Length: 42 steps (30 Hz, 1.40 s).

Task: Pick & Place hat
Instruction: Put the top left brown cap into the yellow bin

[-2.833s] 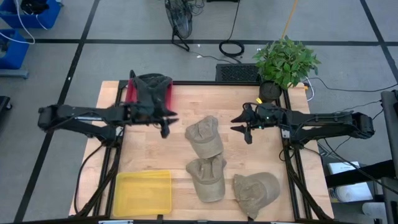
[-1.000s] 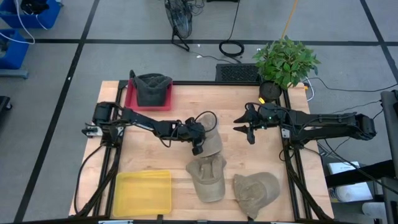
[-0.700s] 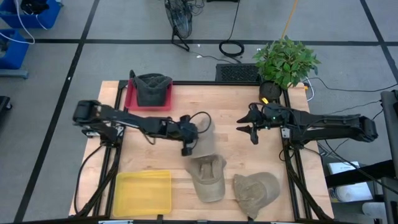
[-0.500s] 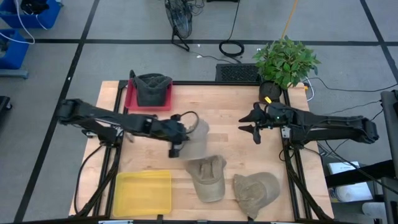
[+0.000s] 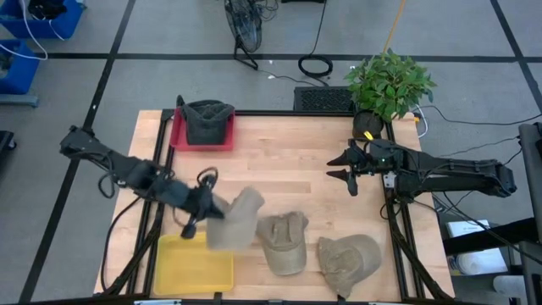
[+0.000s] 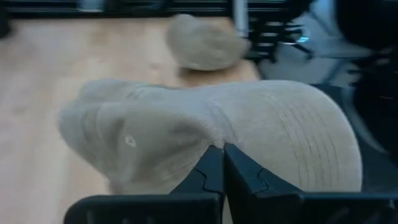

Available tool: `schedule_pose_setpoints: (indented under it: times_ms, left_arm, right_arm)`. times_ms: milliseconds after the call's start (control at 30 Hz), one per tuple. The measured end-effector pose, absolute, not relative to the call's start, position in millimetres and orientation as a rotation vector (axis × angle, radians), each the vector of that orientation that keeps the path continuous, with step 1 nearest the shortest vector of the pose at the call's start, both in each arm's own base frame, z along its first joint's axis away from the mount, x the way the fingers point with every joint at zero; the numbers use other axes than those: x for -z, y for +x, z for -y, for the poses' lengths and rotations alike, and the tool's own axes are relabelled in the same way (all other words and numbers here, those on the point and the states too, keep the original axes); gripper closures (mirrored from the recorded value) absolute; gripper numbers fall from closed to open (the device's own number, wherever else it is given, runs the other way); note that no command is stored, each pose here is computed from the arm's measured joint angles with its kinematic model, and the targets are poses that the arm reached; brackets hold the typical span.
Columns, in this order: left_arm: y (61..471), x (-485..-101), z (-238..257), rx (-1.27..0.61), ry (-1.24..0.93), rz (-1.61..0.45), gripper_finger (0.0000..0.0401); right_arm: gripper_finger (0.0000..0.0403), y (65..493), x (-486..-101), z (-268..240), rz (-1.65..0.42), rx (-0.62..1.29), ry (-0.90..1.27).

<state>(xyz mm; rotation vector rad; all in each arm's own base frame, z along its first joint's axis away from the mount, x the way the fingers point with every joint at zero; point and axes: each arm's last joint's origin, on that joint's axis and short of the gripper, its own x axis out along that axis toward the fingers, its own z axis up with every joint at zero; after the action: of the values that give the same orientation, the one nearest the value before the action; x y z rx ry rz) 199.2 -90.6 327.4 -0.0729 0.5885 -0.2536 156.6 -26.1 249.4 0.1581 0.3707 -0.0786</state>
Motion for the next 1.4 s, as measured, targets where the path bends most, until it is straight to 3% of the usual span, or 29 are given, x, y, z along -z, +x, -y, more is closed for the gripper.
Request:
schedule_pose_setpoints:
  times_ms: [233, 633, 1100, 1400]
  left_arm:
    - [182.1, -319.1, 130.3, 0.323, -0.178, -0.675, 0.0397]
    - [142.8, -293.7, 184.3, 0.202, -0.349, -0.846, 0.0398]
    - [119.6, -235.0, 232.1, 0.019, -0.287, -1.056, 0.0397]
    - [119.0, -215.9, 233.8, -0.047, -0.226, -1.039, 0.0395]
  right_arm:
    - [0.0261, 156.4, -249.4, 26.0, -0.371, 0.078, 0.158]
    - [0.0261, 156.5, -249.5, 26.0, -0.37, 0.082, 0.177]
    - [0.0261, 156.5, -249.5, 26.0, -0.369, 0.087, 0.203]
    - [0.0261, 157.2, -251.4, 26.1, -0.348, 0.084, 0.191]
